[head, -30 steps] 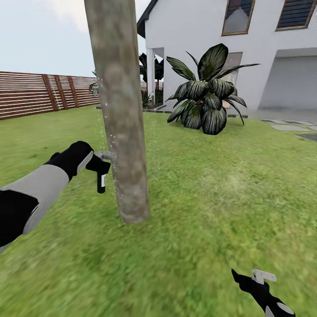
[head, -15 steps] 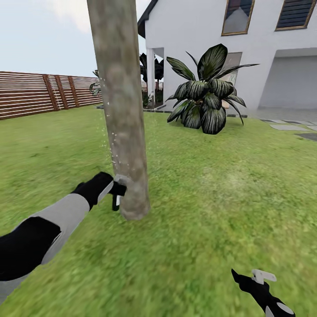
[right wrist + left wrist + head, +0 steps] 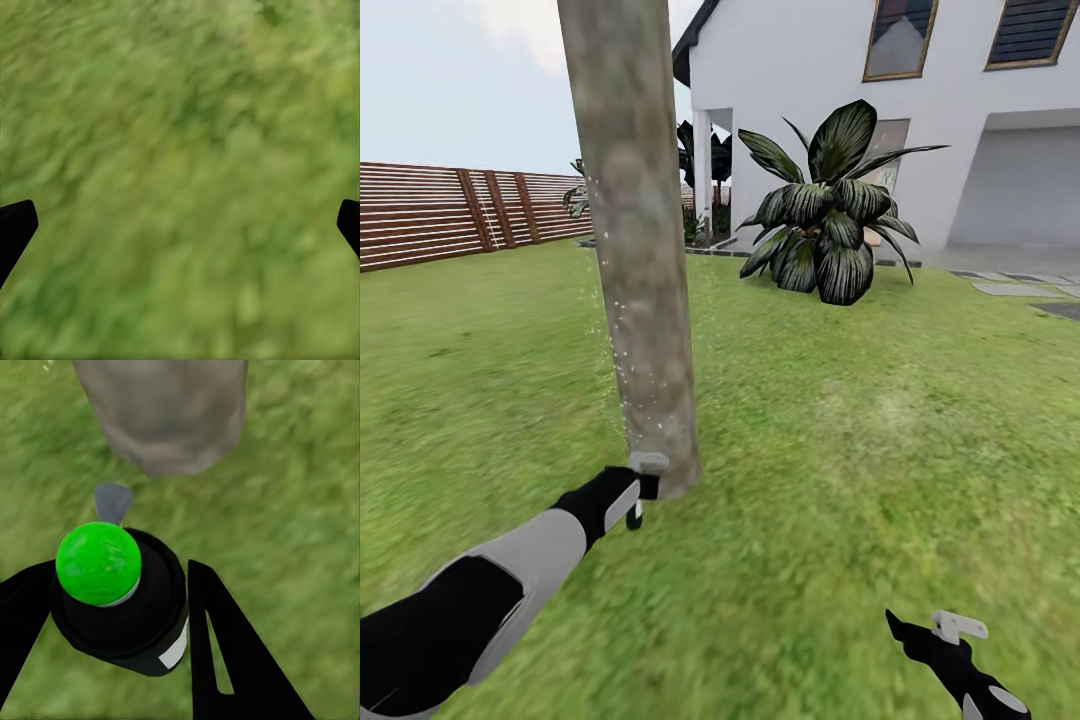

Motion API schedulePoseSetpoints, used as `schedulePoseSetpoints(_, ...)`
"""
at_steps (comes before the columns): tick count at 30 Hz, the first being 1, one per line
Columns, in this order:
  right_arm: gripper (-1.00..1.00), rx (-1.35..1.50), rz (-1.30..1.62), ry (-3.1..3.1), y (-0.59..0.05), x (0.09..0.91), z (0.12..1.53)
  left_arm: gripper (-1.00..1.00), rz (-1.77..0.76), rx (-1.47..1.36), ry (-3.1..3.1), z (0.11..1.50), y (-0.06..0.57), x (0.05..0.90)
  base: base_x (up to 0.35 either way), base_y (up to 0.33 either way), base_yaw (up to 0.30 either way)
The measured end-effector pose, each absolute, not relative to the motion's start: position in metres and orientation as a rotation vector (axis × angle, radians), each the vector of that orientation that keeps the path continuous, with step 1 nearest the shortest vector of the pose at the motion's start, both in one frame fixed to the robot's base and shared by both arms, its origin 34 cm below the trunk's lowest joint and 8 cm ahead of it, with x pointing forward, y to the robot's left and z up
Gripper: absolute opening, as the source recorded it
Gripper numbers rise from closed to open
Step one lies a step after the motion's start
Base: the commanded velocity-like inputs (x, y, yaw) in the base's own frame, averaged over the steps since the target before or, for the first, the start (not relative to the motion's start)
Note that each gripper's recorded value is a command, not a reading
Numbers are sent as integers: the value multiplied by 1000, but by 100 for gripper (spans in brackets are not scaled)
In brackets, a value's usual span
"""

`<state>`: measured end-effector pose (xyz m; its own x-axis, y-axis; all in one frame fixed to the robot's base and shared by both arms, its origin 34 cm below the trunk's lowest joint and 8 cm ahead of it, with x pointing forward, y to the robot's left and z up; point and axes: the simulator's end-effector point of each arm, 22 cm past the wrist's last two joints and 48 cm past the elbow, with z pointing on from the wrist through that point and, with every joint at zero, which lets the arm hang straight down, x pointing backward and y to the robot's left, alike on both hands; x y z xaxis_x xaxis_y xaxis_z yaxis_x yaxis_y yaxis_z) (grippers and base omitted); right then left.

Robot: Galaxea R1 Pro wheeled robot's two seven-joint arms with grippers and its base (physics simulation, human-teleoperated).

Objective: In the garden, pick up the pesticide atomizer on the floor and spray pesticide onto both trees until each tree trunk is fully covered.

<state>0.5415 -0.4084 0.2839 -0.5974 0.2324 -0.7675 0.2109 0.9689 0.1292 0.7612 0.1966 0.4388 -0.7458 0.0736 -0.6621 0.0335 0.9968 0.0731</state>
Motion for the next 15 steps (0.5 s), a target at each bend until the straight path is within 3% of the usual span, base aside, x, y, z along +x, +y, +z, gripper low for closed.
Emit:
schedulePoseSetpoints(9, 100, 308, 33, 2230, -407, 541, 283, -100, 147, -15, 2322, 451, 214, 773, 0, -5, 0)
schedulePoseSetpoints(15, 100, 308, 33, 2230, -407, 541, 283, -100, 86, -100, 2316, 451, 210, 774, 0, -271, 145)
